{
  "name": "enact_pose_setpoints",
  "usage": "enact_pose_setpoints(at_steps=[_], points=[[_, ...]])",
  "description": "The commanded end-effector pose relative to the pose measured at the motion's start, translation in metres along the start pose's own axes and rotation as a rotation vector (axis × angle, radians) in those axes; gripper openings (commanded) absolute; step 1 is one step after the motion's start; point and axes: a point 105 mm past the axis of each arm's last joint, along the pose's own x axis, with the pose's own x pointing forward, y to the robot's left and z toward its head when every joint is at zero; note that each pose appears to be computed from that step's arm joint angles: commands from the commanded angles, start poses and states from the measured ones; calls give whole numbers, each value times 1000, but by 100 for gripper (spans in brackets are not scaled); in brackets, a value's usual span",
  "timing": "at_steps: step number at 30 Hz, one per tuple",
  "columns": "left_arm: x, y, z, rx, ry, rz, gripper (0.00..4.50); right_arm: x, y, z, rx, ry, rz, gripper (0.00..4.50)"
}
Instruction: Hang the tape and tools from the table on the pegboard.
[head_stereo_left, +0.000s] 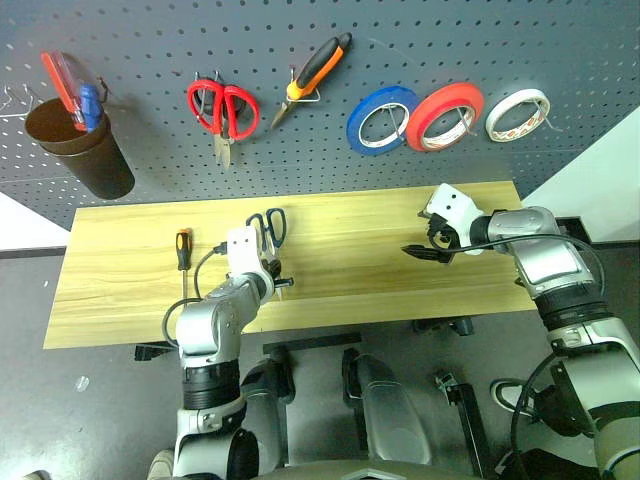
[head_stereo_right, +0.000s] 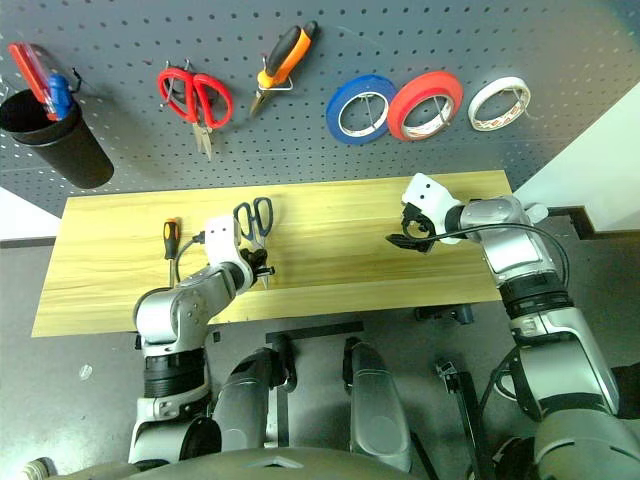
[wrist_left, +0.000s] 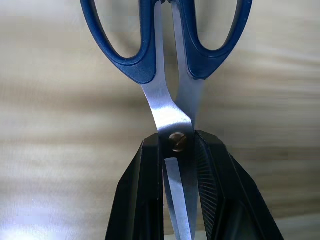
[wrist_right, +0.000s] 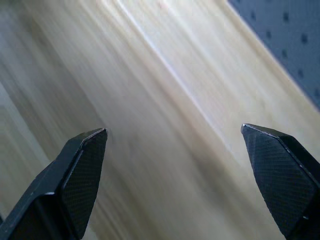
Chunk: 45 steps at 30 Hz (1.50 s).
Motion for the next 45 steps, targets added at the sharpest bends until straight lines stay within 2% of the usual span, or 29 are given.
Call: enact_pose_setpoints(at_steps=[1, 5, 8, 11, 19, 24, 30, 36, 42, 45], points=[[-20, 2, 11, 39, -107, -48, 53, -9, -7, 14, 1, -94, -11, 450], [-43, 7, 2, 191, -144, -153, 53, -15, -5, 18, 11, -134, 29, 450], [-56, 26, -13, 337, -135, -155, 53, -19, -7, 21, 1, -153, 35, 450], [-65, 31, -16, 396, -174, -183, 53, -25, -8, 29, 14, -204, 47, 450], [-77, 13, 15, 485, -441, -275, 53, -47, -3, 59, 93, -379, 145, 450], [-76, 1, 26, 559, -541, -334, 53, -58, 0, 69, 127, -437, 200, 450], [-84, 3, 37, 568, -649, -327, 53, -72, 4, 86, 130, -506, 254, 450], [-91, 11, 50, 622, -758, -276, 53, -86, 1, 109, 175, -637, 265, 450], [-79, 19, 67, 651, -810, -222, 53, -84, 3, 120, 146, -665, 271, 450], [-71, 21, 75, 613, -830, -192, 53, -83, 3, 124, 134, -673, 273, 450]])
